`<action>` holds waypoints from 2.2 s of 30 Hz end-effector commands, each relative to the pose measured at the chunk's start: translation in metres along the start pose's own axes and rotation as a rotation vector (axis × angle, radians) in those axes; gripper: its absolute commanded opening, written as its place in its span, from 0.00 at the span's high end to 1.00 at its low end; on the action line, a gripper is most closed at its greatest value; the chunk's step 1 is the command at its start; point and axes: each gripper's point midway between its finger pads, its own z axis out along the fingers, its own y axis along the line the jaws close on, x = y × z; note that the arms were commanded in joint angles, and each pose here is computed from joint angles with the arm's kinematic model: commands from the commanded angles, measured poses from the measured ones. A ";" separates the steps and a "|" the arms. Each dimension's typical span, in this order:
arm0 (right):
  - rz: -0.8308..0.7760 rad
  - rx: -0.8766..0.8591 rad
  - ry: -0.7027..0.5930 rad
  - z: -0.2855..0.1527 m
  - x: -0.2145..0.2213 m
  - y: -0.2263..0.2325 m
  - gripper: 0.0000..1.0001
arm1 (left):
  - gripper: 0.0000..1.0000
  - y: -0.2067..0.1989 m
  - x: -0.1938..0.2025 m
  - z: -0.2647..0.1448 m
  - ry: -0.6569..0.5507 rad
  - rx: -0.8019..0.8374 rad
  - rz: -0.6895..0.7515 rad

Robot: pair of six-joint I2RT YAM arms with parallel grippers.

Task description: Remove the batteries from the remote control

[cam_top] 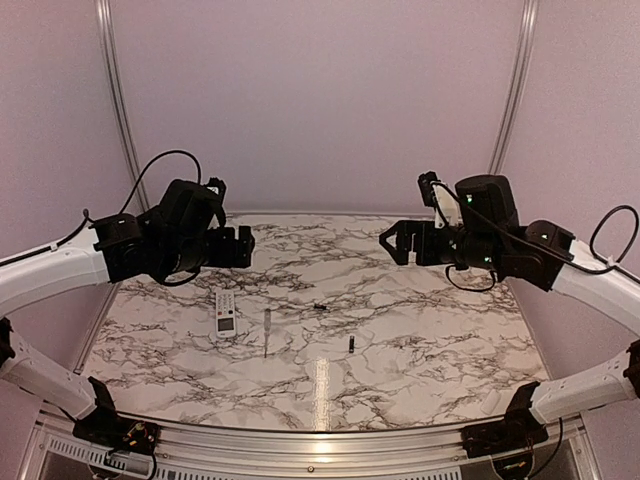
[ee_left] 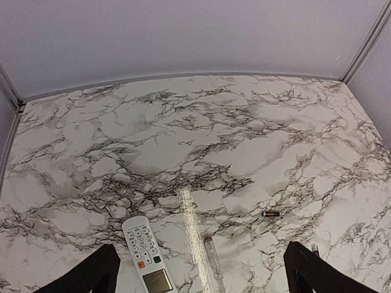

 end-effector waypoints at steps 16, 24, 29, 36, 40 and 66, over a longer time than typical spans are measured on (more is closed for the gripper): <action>-0.293 0.569 -0.346 -0.030 -0.035 -0.097 0.02 | 0.01 0.172 -0.041 -0.016 -0.273 -0.380 0.059; -0.376 0.599 -0.294 0.002 -0.022 -0.133 0.02 | 0.01 0.246 -0.017 0.024 -0.190 -0.460 -0.044; -0.406 0.502 -0.326 0.009 -0.015 -0.155 0.01 | 0.01 0.260 -0.011 0.042 -0.215 -0.456 -0.007; -0.306 0.553 -0.474 -0.009 0.006 -0.216 0.01 | 0.01 0.273 -0.001 0.062 -0.277 -0.401 -0.019; -0.300 0.643 -0.465 -0.007 0.018 -0.238 0.01 | 0.01 0.278 -0.001 0.064 -0.342 -0.388 -0.021; -0.301 0.467 -0.593 0.019 0.047 -0.281 0.02 | 0.01 0.287 0.035 0.045 -0.590 -0.357 0.000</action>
